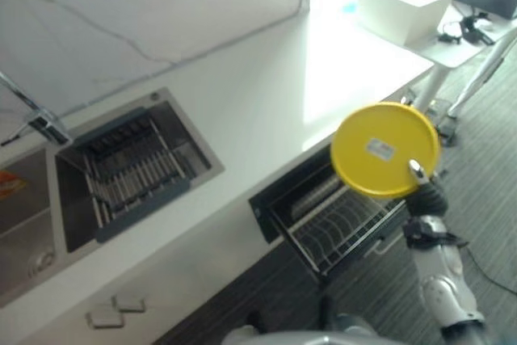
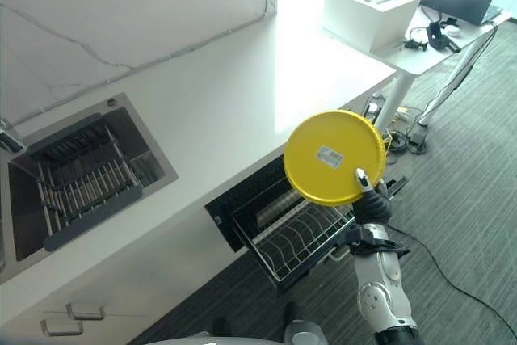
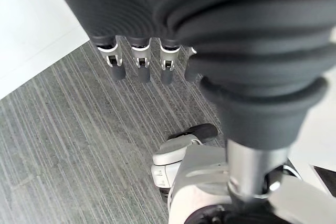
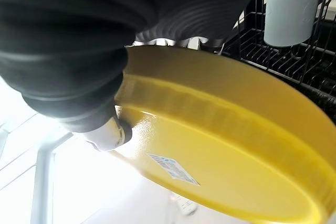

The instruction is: Place the dishes in the dishwasher.

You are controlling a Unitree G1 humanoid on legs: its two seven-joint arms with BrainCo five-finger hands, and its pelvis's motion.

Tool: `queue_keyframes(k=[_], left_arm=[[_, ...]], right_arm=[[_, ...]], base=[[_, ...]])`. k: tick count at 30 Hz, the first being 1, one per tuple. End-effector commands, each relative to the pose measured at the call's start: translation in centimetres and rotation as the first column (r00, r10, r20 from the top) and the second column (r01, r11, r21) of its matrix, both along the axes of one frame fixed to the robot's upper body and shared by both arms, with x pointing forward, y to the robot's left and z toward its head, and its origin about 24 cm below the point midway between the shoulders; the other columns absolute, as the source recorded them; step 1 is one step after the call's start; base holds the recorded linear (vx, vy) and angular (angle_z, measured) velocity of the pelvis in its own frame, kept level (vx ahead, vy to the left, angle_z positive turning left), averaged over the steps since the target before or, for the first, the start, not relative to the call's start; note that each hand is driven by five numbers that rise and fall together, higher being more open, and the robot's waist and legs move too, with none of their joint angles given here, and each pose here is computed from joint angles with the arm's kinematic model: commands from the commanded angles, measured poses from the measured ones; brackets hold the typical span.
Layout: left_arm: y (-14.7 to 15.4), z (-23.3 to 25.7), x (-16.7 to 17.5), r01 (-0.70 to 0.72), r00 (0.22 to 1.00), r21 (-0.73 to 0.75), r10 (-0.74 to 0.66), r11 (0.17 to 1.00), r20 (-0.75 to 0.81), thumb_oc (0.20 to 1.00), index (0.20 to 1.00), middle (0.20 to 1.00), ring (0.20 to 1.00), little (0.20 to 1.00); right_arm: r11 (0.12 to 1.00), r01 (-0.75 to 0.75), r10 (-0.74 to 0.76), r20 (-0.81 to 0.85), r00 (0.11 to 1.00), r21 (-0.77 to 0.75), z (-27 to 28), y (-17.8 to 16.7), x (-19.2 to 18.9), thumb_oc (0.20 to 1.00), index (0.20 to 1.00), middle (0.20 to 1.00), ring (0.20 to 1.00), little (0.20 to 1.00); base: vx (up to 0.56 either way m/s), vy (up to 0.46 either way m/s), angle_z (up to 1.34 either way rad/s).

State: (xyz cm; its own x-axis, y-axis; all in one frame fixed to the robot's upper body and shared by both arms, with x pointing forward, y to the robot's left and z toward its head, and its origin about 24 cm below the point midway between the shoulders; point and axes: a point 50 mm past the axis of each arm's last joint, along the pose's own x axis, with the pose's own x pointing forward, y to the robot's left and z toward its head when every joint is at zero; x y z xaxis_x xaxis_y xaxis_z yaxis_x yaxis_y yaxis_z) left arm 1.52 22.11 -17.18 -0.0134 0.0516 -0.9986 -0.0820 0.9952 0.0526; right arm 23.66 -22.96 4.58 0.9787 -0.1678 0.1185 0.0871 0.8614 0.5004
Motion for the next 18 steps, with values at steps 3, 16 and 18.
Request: queue_keyframes(k=[3,16,18], left_arm=[[-2.8,-0.2,3.2,-0.023,0.996,-0.102,0.032,0.995,0.088,1.000,1.000,1.000,1.000,1.000],[-2.9,0.2,5.4,-0.002,0.987,-0.140,0.024,0.990,0.157,1.000,1.000,1.000,1.000,1.000],[-2.6,0.3,5.5,0.002,0.987,-0.139,0.020,0.990,0.160,1.000,1.000,1.000,1.000,1.000]], right_arm=[[0.999,0.036,-0.028,0.216,0.976,-0.033,3.9,0.7,1.9,0.200,0.200,0.200,0.200,0.200],[0.876,-0.007,-0.015,-0.043,0.999,-0.483,0.6,0.3,4.0,0.200,0.200,0.200,0.200,0.200],[0.823,-0.029,-0.026,-0.088,0.996,-0.568,0.3,0.0,4.4,0.200,0.200,0.200,0.200,0.200]], base=[[-0.01,0.023,0.00],[-0.03,0.033,0.04],[0.00,-0.004,0.11]])
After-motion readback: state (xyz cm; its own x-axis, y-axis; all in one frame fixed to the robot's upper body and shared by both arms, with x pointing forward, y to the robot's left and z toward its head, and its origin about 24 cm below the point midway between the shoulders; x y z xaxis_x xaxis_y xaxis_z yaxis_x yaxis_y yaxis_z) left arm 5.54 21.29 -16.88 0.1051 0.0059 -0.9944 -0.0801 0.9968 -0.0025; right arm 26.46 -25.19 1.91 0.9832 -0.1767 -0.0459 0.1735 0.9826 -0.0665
